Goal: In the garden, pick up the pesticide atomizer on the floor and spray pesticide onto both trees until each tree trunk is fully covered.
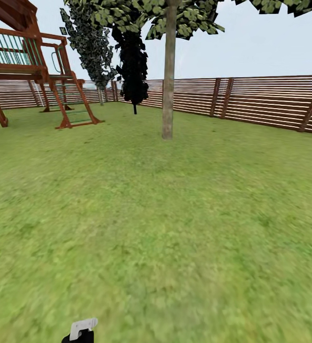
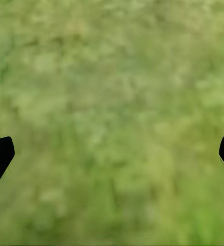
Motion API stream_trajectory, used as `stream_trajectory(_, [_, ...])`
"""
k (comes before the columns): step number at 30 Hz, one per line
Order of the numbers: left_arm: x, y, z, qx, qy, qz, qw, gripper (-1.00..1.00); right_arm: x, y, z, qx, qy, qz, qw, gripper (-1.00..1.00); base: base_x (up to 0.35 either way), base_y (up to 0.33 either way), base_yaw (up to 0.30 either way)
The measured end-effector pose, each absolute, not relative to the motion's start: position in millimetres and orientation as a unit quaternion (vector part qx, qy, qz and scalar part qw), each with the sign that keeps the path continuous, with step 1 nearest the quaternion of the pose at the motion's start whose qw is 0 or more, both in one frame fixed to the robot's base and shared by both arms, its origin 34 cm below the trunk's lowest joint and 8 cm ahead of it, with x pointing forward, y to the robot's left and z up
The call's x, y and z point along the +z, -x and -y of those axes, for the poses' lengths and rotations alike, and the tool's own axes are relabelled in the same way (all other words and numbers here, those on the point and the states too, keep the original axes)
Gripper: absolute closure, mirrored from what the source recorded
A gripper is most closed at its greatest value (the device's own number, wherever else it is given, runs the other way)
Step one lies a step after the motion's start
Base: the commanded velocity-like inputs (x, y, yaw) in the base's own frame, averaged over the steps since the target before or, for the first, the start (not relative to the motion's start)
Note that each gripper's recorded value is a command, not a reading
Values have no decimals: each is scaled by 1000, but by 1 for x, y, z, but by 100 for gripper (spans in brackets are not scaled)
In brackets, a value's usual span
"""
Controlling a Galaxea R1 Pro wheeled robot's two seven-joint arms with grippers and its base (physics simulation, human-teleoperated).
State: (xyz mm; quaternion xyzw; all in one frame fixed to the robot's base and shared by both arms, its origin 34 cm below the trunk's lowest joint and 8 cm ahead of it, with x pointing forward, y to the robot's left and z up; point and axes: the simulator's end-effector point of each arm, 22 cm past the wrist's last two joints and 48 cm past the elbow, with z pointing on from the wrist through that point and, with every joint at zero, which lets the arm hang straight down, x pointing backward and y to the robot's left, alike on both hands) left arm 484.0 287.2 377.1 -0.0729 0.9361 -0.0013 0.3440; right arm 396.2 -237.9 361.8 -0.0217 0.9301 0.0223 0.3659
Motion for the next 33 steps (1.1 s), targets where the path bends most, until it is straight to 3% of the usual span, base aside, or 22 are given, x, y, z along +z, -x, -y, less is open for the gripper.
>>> stream_trajectory(33, [377,-483,-287,-1,74,-936,343,100,362,-396,238,22,22,-930,366,-100,340,0,0])
